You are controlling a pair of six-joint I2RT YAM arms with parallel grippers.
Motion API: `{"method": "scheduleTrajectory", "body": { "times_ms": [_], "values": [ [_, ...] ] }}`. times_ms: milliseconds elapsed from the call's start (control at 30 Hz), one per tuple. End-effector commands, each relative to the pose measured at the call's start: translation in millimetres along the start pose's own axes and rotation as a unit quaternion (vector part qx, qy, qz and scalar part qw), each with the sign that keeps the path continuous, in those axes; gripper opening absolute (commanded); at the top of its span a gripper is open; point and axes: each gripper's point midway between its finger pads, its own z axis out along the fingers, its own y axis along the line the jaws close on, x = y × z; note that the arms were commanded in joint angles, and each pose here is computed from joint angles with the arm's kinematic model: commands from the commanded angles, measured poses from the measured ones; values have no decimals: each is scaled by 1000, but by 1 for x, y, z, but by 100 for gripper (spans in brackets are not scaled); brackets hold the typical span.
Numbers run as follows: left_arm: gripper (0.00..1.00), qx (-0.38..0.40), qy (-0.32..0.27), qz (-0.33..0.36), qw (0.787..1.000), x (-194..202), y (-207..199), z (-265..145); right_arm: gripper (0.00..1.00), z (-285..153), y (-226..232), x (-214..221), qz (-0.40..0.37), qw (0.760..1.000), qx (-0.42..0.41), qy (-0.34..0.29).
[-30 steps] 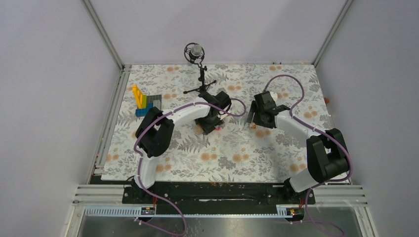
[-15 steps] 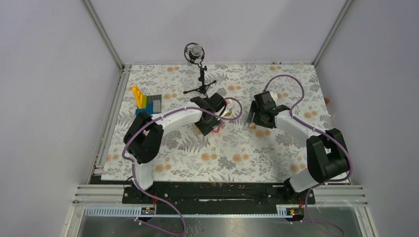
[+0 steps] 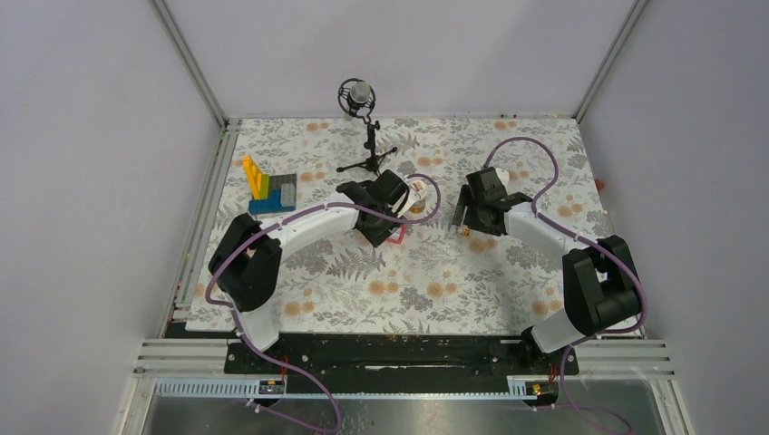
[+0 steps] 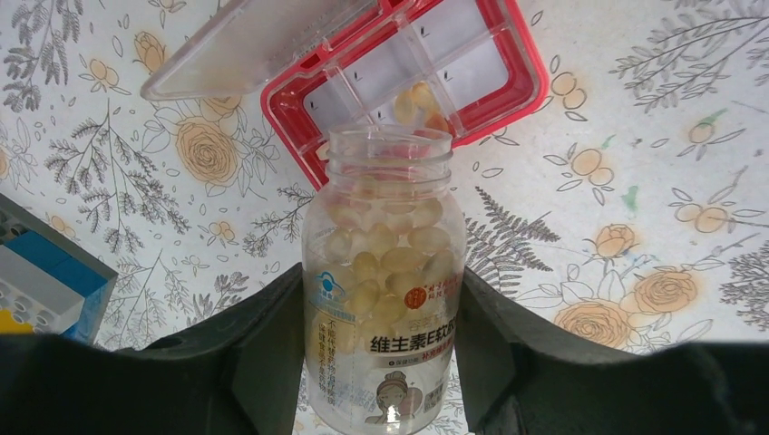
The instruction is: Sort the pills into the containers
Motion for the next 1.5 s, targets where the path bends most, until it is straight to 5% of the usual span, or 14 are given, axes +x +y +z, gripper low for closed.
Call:
{"method": "scheduleTrajectory", "body": {
  "times_ms": [0, 233, 533, 867, 1333, 1467],
  "values": [
    [0, 11, -102, -17, 995, -35, 3, -33, 80, -8, 4, -2, 1, 1000, -13, -4],
    [0, 32, -166, -22, 985, -45, 3, -60, 90, -9, 9, -2, -15, 1000, -27, 2],
    [0, 48, -315, -39, 947, -64, 11, -115, 88, -2, 20, 7, -15, 998, -46, 31],
    [0, 37, -520, -51, 852, -76, 31, -212, 87, 5, 18, 14, -3, 998, -38, 45],
    [0, -42, -719, -209, 662, -75, 94, -335, 84, 14, 12, 17, -25, 998, -14, 63],
    [0, -16, -728, -208, 653, -82, 88, -342, 78, 20, 12, 18, -35, 997, -4, 76]
  ]
}}
